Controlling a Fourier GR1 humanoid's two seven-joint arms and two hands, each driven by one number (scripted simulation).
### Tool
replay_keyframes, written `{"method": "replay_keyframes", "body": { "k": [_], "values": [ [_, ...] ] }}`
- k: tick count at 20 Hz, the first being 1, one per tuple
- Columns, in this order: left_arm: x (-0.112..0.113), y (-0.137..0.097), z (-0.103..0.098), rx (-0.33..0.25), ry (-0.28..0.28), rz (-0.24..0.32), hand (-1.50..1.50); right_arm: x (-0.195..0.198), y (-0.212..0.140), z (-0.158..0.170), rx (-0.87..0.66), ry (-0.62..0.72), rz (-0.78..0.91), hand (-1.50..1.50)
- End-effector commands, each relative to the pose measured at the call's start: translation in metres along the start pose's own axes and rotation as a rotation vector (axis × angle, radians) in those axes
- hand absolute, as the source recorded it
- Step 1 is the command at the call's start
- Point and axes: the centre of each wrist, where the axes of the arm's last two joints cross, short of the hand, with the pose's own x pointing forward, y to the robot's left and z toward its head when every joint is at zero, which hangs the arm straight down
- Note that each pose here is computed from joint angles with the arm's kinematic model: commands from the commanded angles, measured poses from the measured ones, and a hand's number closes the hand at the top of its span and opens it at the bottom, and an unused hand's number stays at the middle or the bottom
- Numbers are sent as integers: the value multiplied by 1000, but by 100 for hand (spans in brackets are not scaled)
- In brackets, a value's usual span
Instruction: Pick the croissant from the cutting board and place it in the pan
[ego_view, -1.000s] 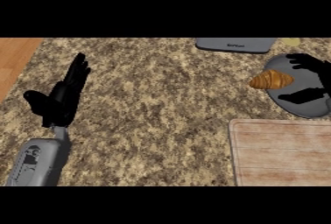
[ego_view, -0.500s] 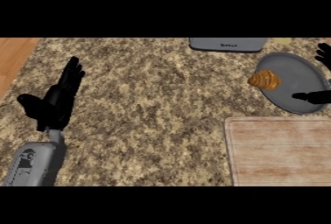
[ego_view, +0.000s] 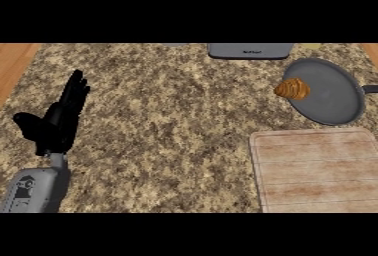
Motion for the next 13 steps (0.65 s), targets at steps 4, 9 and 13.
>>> {"method": "replay_keyframes", "body": {
  "k": [4,9,13],
  "values": [
    [1,7,5,10,-5,-3,0,9,-51,44,93,-119,-130,-150],
    [1,17,6,37,18,-5,0,3,-55,60,127,-90,-130,-150],
    [18,7,0,20,12,0,0,7,-54,56,134,-90,-49,-150]
  ]
}}
